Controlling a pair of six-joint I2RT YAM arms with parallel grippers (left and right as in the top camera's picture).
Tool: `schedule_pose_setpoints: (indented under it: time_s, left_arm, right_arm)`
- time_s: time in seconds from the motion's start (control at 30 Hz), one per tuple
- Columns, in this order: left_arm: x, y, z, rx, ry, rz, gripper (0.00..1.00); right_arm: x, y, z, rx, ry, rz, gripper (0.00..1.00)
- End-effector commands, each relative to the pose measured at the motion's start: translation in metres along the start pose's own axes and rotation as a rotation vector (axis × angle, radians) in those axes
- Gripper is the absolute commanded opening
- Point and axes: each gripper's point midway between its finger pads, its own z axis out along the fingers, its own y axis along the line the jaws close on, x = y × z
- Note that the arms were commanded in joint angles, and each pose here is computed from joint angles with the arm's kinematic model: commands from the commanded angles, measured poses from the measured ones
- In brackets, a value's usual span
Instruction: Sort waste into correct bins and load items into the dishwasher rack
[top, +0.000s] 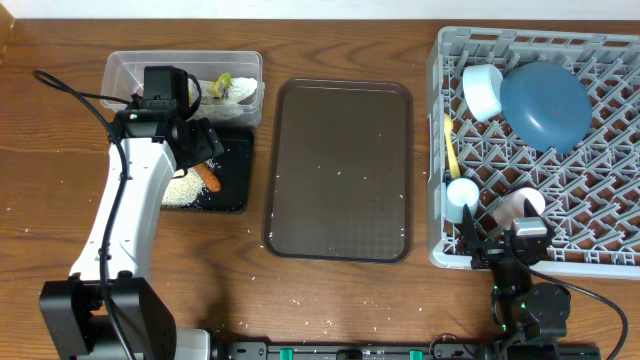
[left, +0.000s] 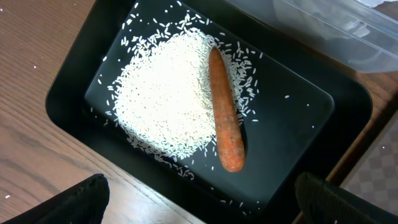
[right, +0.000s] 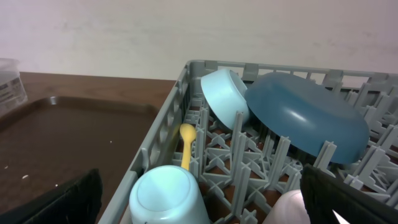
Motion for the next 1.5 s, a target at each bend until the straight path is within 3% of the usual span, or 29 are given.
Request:
schedule_pose_setpoints:
  time_s: [0.0, 0.37, 0.63, 0.77, 1.0, 1.47]
  left_arm:
    - [0.001, 0.003, 0.001, -0.008, 0.003, -0.008, 0.98]
    - [-0.001, 0.006, -0.021, 0.013, -0.042, -0.017, 0.98]
    - [-0.029, 0.001, -0.091, 0.223, -0.425, -0.018, 0.98]
    - [-0.013, 0.005, -0.123, 0.308, -0.62, 0.114, 0.98]
    - [0.033, 0.033, -0.147, 0.338, -0.878, 0.151, 0.98]
    - [0.075, 0.046, -0.119, 0.384, -1.081, 0.105, 0.98]
  right_arm:
    - [0.0, 0.004, 0.0, -0.022, -0.005, 0.013, 0.99]
    - [0.0, 0.005, 0.0, -0.022, -0.005, 0.013, 0.99]
    - [0.0, 0.004, 0.0, -0.022, -0.005, 0.013, 0.99]
    - [0.0, 0.004, 0.0, -0.022, -0.005, 0.013, 0.99]
    - [0.0, 0.004, 0.0, -0.022, -0.005, 0.013, 0.99]
    - [0.0, 0.005, 0.0, -0.022, -0.005, 0.013, 0.99]
